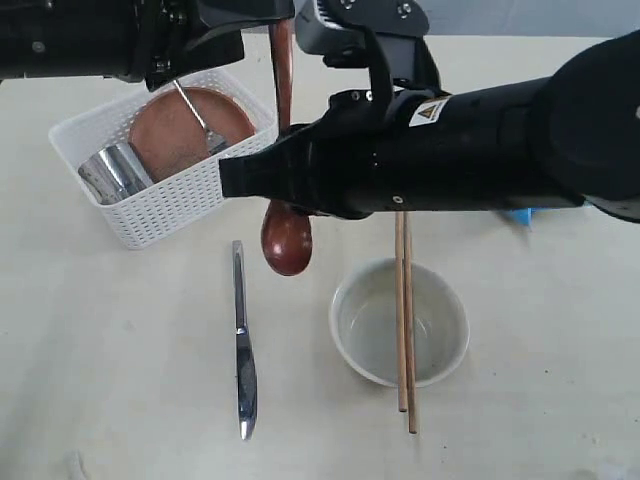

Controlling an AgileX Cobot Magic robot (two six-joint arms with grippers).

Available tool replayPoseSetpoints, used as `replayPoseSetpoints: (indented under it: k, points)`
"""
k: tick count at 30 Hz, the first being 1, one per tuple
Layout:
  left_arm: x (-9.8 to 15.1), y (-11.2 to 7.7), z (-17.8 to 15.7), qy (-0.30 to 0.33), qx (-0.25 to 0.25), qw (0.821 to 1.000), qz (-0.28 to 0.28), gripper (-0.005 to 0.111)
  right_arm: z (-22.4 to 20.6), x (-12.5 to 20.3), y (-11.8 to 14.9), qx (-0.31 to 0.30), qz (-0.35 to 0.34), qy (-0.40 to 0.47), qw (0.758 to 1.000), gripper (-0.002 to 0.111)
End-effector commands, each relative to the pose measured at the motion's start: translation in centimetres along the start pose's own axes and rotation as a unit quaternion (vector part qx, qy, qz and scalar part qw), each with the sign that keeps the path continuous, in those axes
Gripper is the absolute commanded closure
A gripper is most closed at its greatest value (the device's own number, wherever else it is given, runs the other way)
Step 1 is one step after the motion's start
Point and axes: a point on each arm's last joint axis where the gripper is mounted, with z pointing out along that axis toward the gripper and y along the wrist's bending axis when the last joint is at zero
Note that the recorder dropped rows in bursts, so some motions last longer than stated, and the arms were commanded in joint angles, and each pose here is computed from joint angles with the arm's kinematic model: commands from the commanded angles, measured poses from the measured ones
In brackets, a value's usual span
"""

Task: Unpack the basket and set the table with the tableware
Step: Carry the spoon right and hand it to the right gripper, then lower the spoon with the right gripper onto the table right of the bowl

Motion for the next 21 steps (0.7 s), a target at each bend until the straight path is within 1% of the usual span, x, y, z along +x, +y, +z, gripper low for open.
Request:
replayPoseSetpoints:
  k: [1, 2, 3, 4, 5, 7, 8, 10, 12, 16, 17, 21]
  points:
    - [-2.1, 0.1, -1.2, -0.041, -0.007, 0.999, 0.020, 0.036, -2.5, -1.5, -2.1, 0.012, 0.036, -0.007, 0.999, 0.109]
    - [-2.8, 0.1, -1.7, -0.055, -0.011, 0.998, 0.024, 0.037, -3.3, -1.8, -2.8, 0.016, 0.046, -0.008, 0.999, 0.109]
    - [-4.0, -0.1, -2.8, -0.079, -0.018, 0.996, 0.040, 0.040, -5.1, -2.3, -4.1, 0.024, 0.067, -0.009, 0.997, 0.109]
    - [-4.9, 0.1, -3.8, -0.094, -0.032, 0.994, 0.055, 0.046, -6.6, -2.5, -5.0, 0.035, 0.077, -0.009, 0.996, 0.109]
    - [-5.6, 0.3, -4.6, -0.109, -0.044, 0.991, 0.063, 0.055, -8.3, -2.6, -5.9, 0.057, 0.083, -0.004, 0.995, 0.109]
    - [-6.3, 1.3, -5.8, -0.127, -0.069, 0.988, 0.061, 0.073, -11.1, -1.7, -8.0, 0.138, 0.089, 0.060, 0.985, 0.109]
    - [-6.5, 1.8, -6.2, -0.128, -0.083, 0.986, 0.066, 0.081, -12.3, -1.0, -8.9, 0.188, 0.089, 0.102, 0.973, 0.109]
    - [-6.7, 2.5, -6.6, -0.133, -0.111, 0.982, 0.071, 0.091, -13.3, 0.4, -9.3, 0.227, 0.104, 0.156, 0.956, 0.109]
    - [-6.8, 2.7, -6.7, -0.140, -0.125, 0.980, 0.069, 0.091, -12.7, 1.7, -9.3, 0.226, 0.120, 0.185, 0.949, 0.109]
    - [-6.7, 2.7, -6.7, -0.133, -0.128, 0.980, 0.076, 0.091, -11.5, 4.8, -10.3, 0.240, 0.134, 0.219, 0.936, 0.109]
    - [-6.6, 2.8, -6.7, -0.128, -0.129, 0.980, 0.075, 0.091, -11.2, 6.0, -10.7, 0.244, 0.141, 0.230, 0.931, 0.109]
    - [-6.5, 2.7, -6.6, -0.125, -0.122, 0.982, 0.064, 0.091, -10.0, 9.2, -12.0, 0.255, 0.161, 0.219, 0.928, 0.109]
